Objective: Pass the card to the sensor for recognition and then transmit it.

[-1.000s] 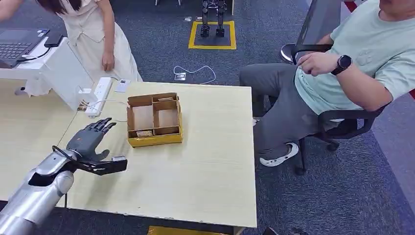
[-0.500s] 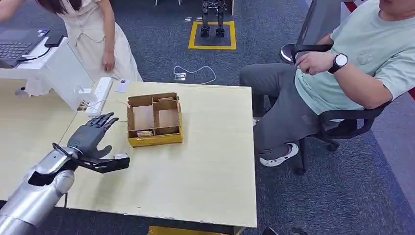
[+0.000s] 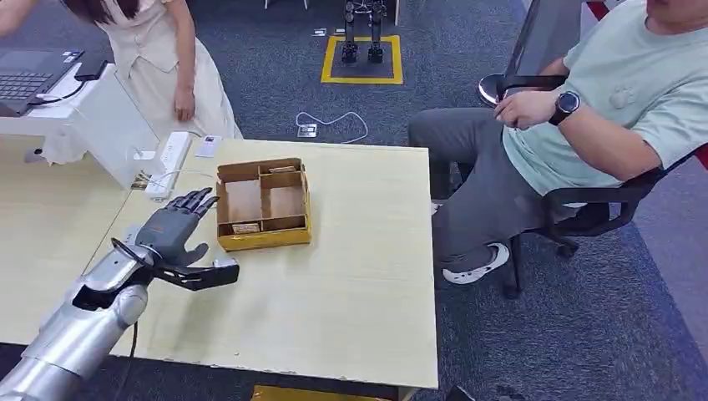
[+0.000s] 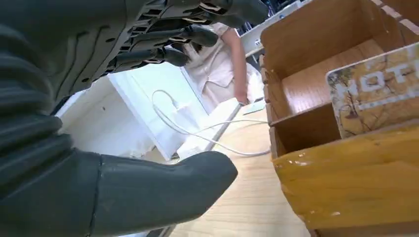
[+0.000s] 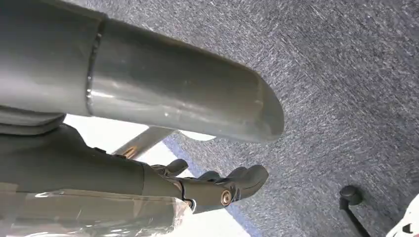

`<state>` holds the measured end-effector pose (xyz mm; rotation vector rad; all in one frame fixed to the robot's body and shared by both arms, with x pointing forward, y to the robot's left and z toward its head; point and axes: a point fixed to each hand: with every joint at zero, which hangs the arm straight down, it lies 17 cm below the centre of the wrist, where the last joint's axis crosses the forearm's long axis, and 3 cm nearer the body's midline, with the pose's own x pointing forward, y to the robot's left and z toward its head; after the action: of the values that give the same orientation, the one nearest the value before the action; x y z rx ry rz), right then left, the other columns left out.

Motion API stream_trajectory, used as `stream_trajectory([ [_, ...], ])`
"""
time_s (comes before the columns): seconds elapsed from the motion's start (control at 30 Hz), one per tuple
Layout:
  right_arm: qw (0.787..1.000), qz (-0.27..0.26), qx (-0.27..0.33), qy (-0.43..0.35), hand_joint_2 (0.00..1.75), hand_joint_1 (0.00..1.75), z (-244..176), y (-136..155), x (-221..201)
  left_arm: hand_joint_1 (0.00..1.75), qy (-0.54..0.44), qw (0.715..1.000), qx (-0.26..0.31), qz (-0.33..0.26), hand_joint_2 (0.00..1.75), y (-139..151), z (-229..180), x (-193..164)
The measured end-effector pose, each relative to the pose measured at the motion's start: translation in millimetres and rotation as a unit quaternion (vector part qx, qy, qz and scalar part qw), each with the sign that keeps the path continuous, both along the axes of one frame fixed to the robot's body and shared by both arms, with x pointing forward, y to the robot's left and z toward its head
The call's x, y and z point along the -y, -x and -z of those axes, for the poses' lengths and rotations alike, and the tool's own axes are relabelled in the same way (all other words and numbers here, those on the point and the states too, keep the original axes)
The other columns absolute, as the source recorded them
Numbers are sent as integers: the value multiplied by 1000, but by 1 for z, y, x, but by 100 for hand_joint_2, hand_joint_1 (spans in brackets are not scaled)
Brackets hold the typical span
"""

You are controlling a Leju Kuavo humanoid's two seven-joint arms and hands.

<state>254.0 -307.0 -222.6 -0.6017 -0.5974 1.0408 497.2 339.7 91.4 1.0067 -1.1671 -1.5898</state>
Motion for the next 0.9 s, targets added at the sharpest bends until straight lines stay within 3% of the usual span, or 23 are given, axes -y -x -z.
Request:
stream_trajectory([
  [0.4,1000,-7,-2,-2,0,0,-1,-4,-6,0,-3,1000,-22,-12,175,-4,18,14],
  [0.9,1000,-20,-1,-4,0,0,-3,-11,-14,0,-23,998,-55,-26,175,-15,37,5],
])
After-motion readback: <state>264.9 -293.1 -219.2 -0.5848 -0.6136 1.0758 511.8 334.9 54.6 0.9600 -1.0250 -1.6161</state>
